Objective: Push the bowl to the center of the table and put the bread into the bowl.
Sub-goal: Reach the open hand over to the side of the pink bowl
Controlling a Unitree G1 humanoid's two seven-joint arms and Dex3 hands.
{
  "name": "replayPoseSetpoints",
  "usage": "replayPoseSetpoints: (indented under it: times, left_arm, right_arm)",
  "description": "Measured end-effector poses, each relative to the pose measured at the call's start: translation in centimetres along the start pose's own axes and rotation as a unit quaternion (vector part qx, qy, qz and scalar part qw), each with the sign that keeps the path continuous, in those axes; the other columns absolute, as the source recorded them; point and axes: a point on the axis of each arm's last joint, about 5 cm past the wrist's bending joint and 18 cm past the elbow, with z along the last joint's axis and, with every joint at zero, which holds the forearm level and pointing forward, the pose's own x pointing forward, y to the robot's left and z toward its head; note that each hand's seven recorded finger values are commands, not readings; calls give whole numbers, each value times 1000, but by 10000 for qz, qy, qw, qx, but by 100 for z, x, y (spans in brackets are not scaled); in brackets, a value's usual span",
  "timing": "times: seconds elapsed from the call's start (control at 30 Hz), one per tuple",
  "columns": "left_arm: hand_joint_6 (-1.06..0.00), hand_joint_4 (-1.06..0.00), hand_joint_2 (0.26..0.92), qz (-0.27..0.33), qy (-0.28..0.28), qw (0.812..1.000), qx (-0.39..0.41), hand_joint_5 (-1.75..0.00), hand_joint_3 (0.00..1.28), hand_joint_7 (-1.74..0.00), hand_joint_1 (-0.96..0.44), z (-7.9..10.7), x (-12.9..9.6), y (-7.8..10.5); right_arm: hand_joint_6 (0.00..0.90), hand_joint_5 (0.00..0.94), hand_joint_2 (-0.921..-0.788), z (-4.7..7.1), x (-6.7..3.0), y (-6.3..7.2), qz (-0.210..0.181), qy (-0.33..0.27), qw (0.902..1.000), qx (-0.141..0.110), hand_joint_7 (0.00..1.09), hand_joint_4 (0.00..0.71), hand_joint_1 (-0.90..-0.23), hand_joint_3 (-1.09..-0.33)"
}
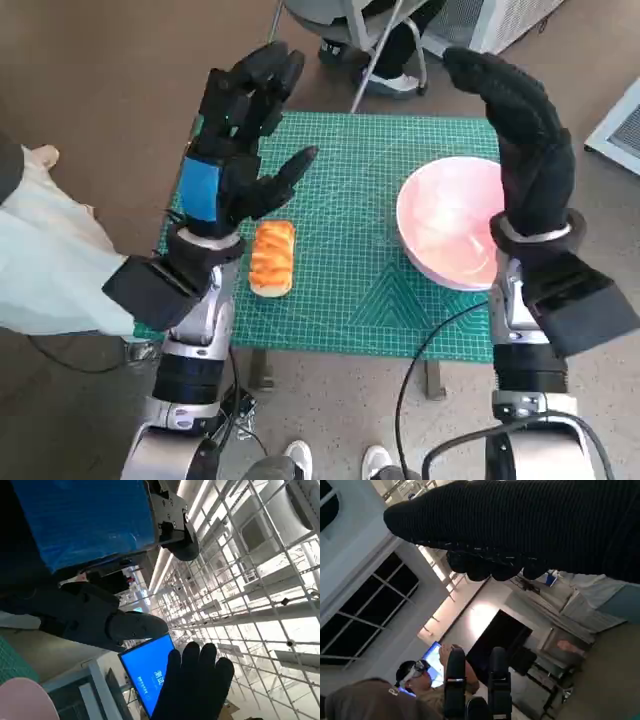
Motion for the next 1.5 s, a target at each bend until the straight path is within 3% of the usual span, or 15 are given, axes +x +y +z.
replayPoseSetpoints:
  times: [0.63,0.83,1.17,1.5]
  left_arm:
    - [-150,-437,921,-24,-18,10000,31,-37,296,-761,-328,10,2,14]
    - [-153,-442,921,-55,-18,10000,21,-40,294,-763,-338,9,2,14]
    - [-156,-446,921,-16,-49,10000,-70,-41,288,-757,-337,10,-7,40]
    - [-172,-448,921,8,-41,10000,-86,-38,286,-720,-337,-12,-29,66]
  right_arm:
    - [15,4,-921,-1,-48,-3,-26,143,9999,32,721,310,-548,-717]
    - [17,3,-921,-5,-91,-60,-112,157,9998,-59,721,309,-565,-710]
    - [1,0,-921,-76,-361,-469,-676,601,9937,-660,732,302,-546,-756]
    - [-1,0,-921,-134,-680,-797,-1620,1485,9655,-1396,747,290,-505,-785]
